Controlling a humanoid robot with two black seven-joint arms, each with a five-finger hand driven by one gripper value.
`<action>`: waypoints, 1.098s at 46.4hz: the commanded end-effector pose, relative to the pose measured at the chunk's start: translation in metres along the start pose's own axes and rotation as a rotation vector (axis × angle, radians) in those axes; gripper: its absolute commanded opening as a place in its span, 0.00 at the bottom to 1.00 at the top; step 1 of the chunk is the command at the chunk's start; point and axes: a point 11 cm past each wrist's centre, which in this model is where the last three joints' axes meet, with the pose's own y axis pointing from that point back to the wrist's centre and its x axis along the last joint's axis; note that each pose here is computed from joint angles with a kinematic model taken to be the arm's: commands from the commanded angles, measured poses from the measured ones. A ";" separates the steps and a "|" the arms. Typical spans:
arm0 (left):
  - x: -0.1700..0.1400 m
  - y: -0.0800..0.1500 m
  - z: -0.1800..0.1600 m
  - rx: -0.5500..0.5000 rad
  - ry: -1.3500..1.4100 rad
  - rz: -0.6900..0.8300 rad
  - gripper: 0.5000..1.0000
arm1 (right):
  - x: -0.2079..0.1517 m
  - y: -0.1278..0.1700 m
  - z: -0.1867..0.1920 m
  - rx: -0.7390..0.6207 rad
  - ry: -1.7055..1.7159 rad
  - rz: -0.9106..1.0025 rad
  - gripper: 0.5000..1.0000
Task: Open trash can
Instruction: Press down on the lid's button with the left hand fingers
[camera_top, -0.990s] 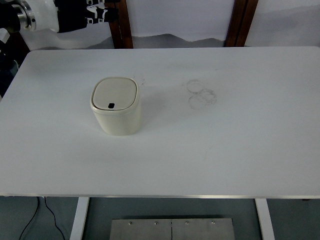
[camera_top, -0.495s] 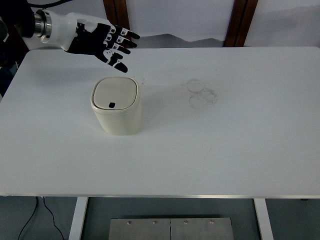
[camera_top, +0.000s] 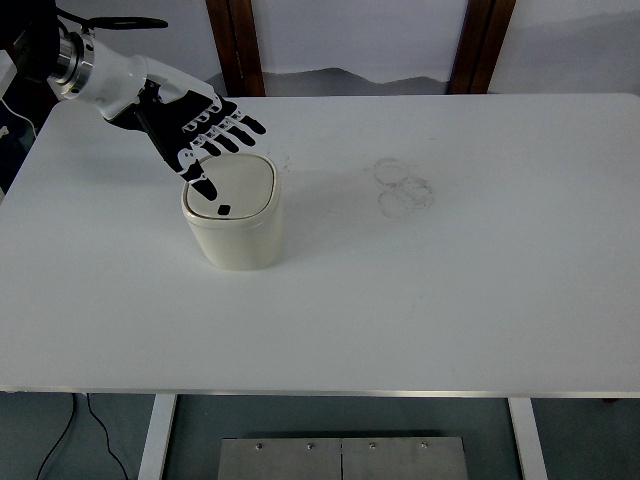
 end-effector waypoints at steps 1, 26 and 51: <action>-0.001 -0.003 -0.005 0.009 0.003 -0.006 1.00 | 0.000 0.000 0.000 0.000 -0.001 -0.001 0.99; -0.019 -0.028 -0.033 0.085 0.029 -0.077 1.00 | 0.000 0.000 0.000 0.000 -0.003 0.000 0.99; -0.024 -0.033 -0.043 0.102 0.032 -0.092 1.00 | 0.000 0.000 0.000 0.000 -0.001 0.000 0.99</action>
